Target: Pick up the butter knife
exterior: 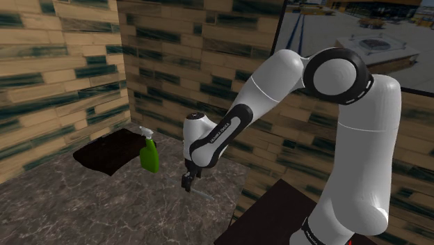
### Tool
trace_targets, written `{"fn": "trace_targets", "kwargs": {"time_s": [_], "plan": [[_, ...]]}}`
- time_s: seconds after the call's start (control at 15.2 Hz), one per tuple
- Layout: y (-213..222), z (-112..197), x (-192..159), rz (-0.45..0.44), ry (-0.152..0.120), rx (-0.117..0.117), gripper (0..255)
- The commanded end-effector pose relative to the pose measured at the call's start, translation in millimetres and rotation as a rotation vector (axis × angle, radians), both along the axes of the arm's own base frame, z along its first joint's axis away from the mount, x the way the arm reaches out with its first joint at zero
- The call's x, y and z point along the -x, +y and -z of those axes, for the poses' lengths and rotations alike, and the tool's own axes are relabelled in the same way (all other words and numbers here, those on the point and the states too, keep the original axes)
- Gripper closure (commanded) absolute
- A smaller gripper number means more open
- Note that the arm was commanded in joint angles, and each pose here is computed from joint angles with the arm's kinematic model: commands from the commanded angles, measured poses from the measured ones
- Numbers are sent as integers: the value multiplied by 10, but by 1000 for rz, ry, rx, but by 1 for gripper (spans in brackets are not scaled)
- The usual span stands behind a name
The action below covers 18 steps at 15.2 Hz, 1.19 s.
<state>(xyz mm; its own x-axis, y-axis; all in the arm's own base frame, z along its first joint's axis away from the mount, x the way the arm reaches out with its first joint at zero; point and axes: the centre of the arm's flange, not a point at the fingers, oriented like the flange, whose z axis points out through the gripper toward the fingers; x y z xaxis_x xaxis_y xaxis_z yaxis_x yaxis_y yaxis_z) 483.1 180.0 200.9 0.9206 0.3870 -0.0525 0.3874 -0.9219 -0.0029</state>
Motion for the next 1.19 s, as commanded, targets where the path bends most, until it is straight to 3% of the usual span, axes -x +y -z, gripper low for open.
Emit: {"fn": "trace_targets", "kwargs": {"time_s": [0.0,0.26,0.33,0.92,1.12], "plan": [[-5,112,-3,-1,0,0,0],[-5,248,-3,-1,0,0,0],[-4,253,6,-1,0,0,255],[-5,248,-3,-1,0,0,255],[-5,90,-3,-1,0,0,255]]}}
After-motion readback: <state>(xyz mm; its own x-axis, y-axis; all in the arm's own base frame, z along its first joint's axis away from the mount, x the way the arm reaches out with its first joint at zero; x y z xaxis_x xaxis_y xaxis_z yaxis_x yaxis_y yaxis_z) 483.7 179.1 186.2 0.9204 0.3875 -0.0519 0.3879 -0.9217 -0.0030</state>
